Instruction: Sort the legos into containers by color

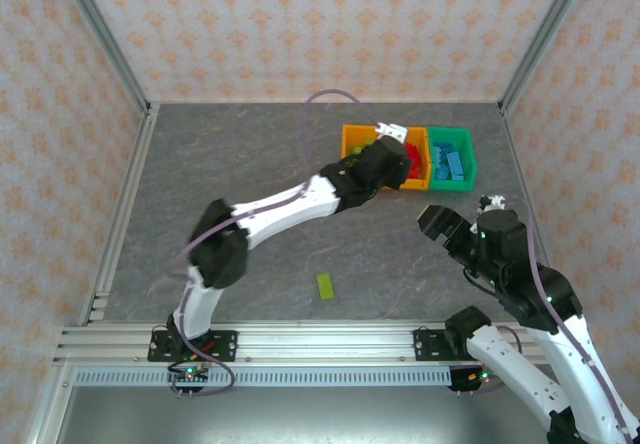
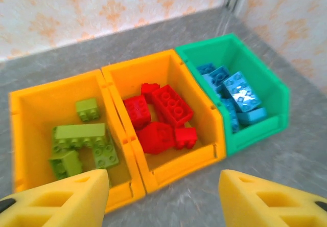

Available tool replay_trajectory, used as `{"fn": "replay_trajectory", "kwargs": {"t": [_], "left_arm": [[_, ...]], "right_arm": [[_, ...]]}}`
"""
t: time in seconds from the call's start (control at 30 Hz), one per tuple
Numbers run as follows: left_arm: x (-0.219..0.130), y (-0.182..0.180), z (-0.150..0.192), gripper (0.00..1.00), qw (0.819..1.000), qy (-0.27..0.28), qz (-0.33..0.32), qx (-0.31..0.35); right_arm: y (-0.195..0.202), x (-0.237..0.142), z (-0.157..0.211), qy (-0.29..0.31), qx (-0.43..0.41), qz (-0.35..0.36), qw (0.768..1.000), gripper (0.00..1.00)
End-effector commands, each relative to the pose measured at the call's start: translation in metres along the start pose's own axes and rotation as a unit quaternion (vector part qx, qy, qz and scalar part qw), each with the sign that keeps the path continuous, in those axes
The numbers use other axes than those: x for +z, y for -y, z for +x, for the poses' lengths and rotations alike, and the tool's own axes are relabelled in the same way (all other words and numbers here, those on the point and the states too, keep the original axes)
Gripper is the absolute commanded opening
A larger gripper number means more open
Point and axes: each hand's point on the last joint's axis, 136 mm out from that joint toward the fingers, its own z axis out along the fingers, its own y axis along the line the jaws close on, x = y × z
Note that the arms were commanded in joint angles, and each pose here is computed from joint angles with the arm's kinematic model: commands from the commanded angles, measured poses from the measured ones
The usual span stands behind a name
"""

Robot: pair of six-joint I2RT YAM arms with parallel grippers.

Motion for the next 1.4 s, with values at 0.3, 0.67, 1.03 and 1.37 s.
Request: {"fn": "replay_trajectory", "kwargs": {"t": [0.3,0.67,1.03,1.37], "left_arm": [[-0.210,-0.050,0.043,0.62,0.995,0.028,0.026,0.091],[-0.325,-0.150,0.123,0.68,0.979,-0.049,0.046,0.191],[-0.339,-0.166,0.127,0.98,0.984,0.006,0.053,0.171],[-0.334,-0.130,0.147,1.00,0.962,-0.028,0.143,0.229]], "right_arm": [[-0.026,0.068,0.080,-0.181,-0.098,-0.005,0.979,0.93],[-0.048,0.141,0.229,-0.304,-0.240,0.055,0.920,0.92],[-0.019,0.173,0.279,-0.294,-0.328,0.147,0.886,0.71],[-0.007,0.174,0.269,-0.266,-0.341,0.185,0.883,0.32]]}}
